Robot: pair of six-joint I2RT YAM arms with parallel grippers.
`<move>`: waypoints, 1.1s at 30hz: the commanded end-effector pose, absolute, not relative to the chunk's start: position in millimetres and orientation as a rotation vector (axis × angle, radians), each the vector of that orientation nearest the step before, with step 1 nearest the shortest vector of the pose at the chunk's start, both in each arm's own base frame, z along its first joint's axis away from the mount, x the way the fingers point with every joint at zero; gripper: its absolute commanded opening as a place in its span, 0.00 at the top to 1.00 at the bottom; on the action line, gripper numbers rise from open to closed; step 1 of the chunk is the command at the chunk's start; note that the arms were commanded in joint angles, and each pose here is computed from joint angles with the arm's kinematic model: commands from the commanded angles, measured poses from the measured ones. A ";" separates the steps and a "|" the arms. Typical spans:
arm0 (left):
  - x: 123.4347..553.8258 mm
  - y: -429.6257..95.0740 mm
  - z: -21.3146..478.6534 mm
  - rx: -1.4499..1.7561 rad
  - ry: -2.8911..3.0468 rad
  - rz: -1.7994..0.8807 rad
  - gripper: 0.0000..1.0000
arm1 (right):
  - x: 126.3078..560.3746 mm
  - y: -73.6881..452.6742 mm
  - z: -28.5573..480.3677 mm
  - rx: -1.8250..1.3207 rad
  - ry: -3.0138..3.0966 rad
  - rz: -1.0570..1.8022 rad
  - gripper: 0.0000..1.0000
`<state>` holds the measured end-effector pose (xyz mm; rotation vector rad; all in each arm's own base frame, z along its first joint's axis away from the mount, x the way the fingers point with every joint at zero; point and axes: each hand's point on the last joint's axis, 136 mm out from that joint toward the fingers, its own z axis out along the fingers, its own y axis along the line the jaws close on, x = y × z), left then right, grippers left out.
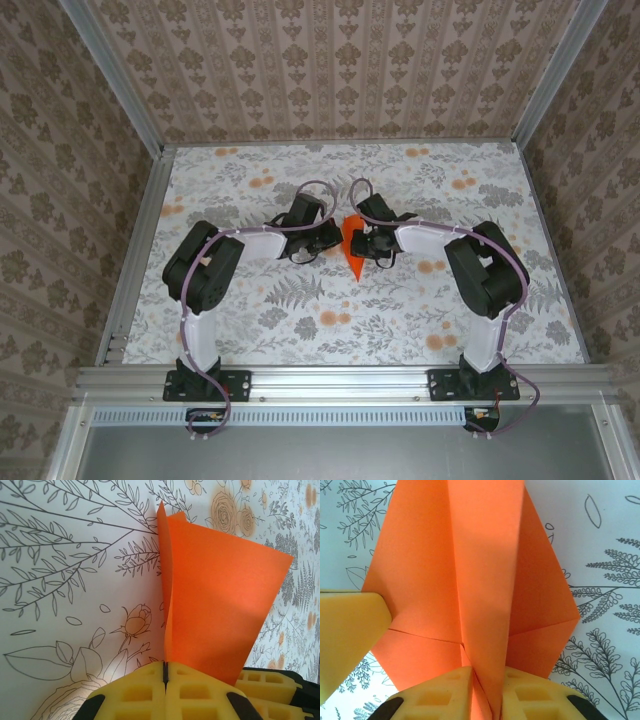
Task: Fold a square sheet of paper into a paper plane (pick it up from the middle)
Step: Move a paper plane to the center of the table.
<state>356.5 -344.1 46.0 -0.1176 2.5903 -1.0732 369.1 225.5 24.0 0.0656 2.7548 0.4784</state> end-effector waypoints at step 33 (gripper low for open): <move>331.1 -177.8 90.4 -0.339 2.553 -0.483 0.37 | 353.2 225.7 15.8 -0.239 2.830 -0.075 0.80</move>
